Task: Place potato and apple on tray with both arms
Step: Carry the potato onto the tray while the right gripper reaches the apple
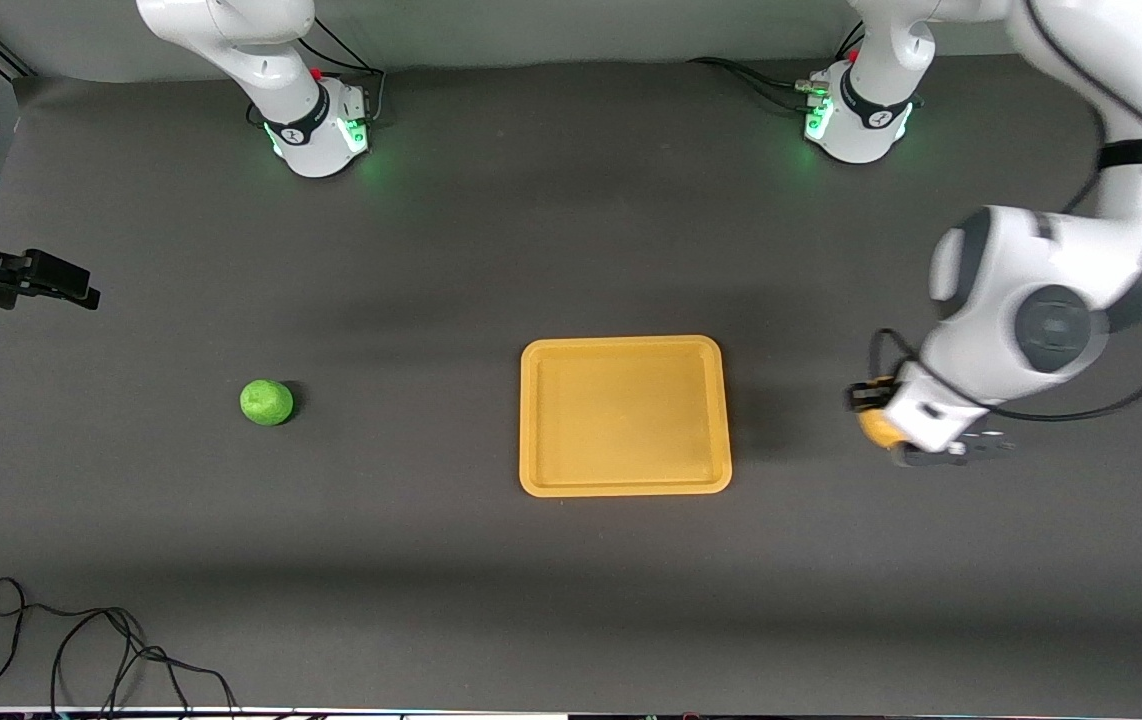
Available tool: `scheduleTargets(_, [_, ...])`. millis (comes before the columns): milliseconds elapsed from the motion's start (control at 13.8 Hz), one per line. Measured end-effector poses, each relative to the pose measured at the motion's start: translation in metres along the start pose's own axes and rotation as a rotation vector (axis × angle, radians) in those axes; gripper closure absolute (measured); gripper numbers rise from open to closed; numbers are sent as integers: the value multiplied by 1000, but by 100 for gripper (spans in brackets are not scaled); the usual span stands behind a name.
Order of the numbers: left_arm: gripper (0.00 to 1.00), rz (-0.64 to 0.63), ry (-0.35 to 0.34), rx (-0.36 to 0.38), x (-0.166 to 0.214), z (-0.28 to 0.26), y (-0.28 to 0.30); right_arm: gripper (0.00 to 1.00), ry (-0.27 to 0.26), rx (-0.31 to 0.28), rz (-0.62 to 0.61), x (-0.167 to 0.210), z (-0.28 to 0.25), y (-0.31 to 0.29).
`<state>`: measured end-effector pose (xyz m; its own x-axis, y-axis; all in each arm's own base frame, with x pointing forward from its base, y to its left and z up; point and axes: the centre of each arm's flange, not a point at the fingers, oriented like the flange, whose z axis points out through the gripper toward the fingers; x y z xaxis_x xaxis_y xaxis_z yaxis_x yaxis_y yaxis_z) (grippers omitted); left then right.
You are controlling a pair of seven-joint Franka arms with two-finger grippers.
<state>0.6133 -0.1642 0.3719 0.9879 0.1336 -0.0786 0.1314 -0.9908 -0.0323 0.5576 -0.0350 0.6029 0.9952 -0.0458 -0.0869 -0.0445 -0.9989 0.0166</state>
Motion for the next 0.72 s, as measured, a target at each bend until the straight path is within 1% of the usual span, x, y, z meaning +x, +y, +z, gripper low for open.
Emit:
scheduleTargets(145, [37, -45, 19, -6, -14, 12, 53, 0, -1, 0, 0, 0, 1, 0])
scheduleTargets(289, [37, -54, 7, 4, -32, 36, 108, 0, 1, 0, -1, 0, 4, 0])
scheduleTargets(434, [37, -52, -4, 16, -52, 73, 156, 0, 20, 0, -12, -4, 10, -6])
scheduleTargets(578, [37, -45, 5, 12, -70, 114, 195, 0, 43, 1, -28, -10, 19, -15])
scheduleTargets(723, [37, -40, 15, 4, -76, 142, 211, 0, 63, 1, -34, -9, 36, -18])
